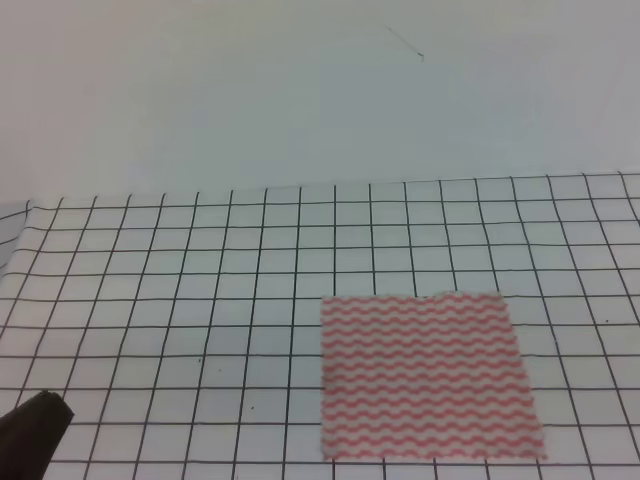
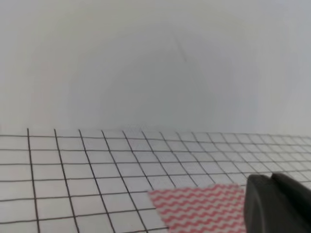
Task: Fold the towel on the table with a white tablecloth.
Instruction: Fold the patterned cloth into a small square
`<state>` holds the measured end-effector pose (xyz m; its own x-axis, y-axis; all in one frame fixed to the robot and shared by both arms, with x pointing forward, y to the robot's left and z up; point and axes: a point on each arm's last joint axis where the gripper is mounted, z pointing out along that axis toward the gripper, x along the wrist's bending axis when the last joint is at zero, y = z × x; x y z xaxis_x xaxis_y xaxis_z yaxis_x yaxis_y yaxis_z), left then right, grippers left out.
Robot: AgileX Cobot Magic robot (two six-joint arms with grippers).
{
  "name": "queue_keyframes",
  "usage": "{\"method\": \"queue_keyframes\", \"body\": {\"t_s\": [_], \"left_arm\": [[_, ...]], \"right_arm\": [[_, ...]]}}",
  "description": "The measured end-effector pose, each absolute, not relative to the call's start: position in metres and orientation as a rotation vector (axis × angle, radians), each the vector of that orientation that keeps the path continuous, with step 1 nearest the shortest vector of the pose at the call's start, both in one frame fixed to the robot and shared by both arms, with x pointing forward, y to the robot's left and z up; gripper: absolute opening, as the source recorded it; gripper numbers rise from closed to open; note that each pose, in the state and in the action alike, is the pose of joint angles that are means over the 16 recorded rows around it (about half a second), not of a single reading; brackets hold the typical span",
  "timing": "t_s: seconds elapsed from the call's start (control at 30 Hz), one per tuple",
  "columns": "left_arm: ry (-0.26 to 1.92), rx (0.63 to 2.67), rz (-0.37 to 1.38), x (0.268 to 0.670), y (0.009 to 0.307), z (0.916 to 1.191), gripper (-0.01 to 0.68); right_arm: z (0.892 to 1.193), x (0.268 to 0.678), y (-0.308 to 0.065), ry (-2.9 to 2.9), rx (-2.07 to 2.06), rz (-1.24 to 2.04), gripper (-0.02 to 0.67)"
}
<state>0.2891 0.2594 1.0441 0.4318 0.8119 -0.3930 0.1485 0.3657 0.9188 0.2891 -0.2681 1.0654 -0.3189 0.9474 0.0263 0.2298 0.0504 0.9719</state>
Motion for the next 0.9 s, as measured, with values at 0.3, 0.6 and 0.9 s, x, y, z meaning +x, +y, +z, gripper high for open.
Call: {"method": "queue_keyframes", "body": {"t_s": [0.3,0.6,0.9], "left_arm": [[1.088,1.305,0.487,0.304,0.254,1.053,-0.003],[1.141,1.415,0.375,0.317,0.248,1.05,-0.003],[1.182,1.463,0.287,0.332,0.244,1.051,-0.003]], "right_arm": [[1.063,0.329,-0.264,1.916,1.455,1.232,-0.001],[1.039,0.369,-0.257,2.214,1.639,1.12,0.001],[1.018,0.397,-0.249,2.357,1.691,1.149,0.014]]}}
